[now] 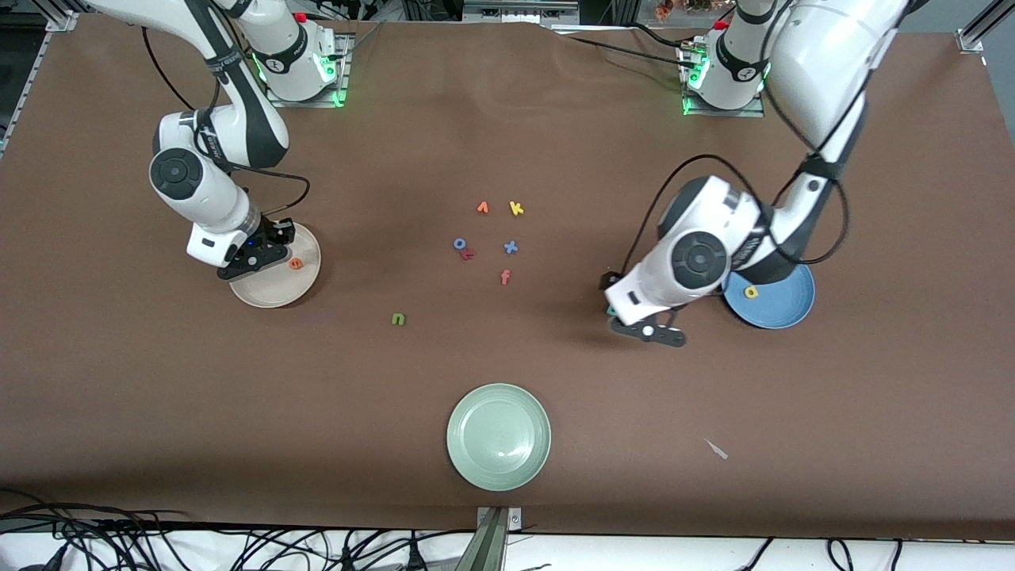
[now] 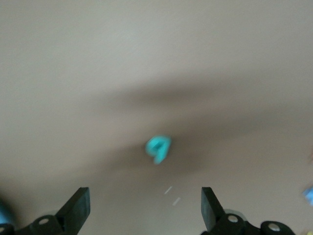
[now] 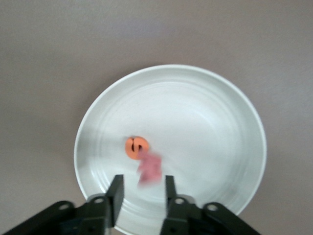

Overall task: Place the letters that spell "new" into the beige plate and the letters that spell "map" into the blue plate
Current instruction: 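Grasp the teal 9 and green u with the left and right grippers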

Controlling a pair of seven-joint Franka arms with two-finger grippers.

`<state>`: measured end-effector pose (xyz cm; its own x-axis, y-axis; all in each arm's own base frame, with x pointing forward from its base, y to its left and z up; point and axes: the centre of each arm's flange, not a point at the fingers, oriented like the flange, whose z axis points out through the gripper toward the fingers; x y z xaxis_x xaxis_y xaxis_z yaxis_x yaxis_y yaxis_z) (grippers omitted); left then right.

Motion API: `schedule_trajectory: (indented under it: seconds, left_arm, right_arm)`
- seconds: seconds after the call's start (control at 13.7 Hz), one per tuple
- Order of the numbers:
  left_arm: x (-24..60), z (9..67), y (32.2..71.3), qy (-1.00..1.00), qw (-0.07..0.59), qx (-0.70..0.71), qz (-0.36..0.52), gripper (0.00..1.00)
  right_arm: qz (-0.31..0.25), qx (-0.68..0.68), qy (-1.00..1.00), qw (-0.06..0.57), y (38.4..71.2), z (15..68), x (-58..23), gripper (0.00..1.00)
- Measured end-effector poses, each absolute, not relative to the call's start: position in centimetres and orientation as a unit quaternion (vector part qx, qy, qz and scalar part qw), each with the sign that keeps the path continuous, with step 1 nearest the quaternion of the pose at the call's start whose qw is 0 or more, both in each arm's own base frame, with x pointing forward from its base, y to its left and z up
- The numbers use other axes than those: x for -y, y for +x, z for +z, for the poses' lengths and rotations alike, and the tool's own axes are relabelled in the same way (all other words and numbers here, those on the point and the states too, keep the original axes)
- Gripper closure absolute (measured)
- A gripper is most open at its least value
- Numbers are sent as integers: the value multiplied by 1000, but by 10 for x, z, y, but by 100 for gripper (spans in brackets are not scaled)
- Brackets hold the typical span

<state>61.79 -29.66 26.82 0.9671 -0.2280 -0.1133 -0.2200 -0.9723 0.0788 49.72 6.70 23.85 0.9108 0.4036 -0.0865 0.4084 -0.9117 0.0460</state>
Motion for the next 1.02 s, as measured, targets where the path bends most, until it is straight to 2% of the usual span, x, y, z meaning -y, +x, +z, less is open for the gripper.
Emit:
schedule_trajectory:
  seconds: [0.15,0.22,0.29,0.44,0.51,0.73,0.95,1.02]
  left_arm:
    - [298,242,622,992,45,109,-53,3]
    - [293,228,622,992,44,105,-60,9]
    - [288,215,622,992,43,101,-69,9]
    - [281,199,622,991,40,96,-78,22]
    - [280,195,622,991,40,95,-81,22]
    - [281,184,620,992,30,99,-75,22]
    - [288,175,614,992,21,100,-72,25]
    - [289,174,612,992,21,101,-73,33]
  right_arm:
    - [-32,-190,981,30,494,240,-89,31]
    - [-27,-179,983,28,492,242,-107,29]
    - [-18,-166,986,25,491,246,-128,29]
    - [3,-143,990,17,494,257,-178,29]
    - [13,-138,990,11,502,261,-202,29]
    - [31,-123,992,-16,546,255,-246,30]
    - [26,-76,996,-45,585,225,-268,31]
    - [22,-61,996,-54,594,216,-274,31]
